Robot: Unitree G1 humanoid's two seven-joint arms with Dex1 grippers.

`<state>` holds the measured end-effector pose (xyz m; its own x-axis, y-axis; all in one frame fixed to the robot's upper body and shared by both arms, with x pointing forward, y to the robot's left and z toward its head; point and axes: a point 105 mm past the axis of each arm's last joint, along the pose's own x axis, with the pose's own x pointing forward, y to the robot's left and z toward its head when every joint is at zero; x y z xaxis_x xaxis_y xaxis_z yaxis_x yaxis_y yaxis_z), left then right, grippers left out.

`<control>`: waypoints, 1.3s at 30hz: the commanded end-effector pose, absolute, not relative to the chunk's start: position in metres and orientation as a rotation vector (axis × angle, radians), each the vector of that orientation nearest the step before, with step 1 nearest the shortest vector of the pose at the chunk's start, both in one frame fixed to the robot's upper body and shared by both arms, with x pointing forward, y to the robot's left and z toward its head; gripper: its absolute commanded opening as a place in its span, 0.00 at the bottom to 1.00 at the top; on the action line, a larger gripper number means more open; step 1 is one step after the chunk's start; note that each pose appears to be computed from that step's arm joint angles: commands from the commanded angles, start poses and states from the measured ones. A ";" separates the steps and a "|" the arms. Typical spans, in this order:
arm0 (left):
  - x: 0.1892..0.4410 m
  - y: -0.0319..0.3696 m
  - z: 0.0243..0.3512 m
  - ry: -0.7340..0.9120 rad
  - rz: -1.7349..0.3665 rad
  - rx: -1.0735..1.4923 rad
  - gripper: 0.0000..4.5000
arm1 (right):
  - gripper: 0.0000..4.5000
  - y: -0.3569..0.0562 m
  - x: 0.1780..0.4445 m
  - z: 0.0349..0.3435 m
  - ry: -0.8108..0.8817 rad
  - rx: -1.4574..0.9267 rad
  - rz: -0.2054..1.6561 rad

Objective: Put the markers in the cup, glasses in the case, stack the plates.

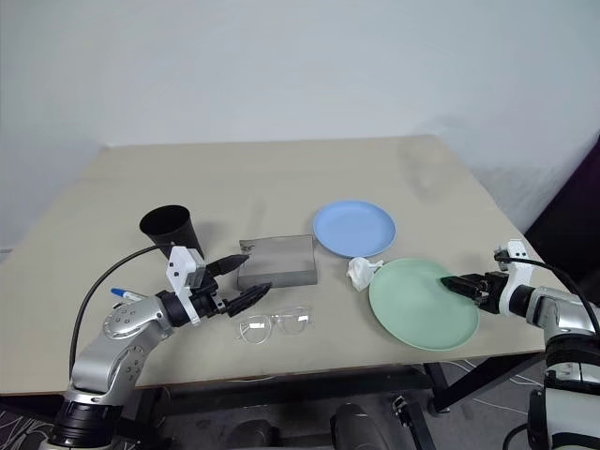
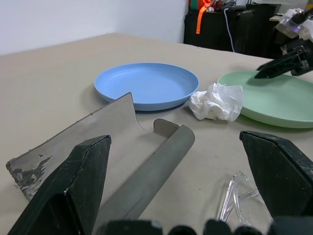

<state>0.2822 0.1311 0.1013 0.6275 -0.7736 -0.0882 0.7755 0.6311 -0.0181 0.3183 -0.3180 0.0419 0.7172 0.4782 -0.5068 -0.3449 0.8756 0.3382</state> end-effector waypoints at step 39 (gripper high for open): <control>0.283 0.122 0.106 0.061 -0.935 0.046 1.00 | 0.01 -0.262 0.375 0.139 0.240 0.377 0.629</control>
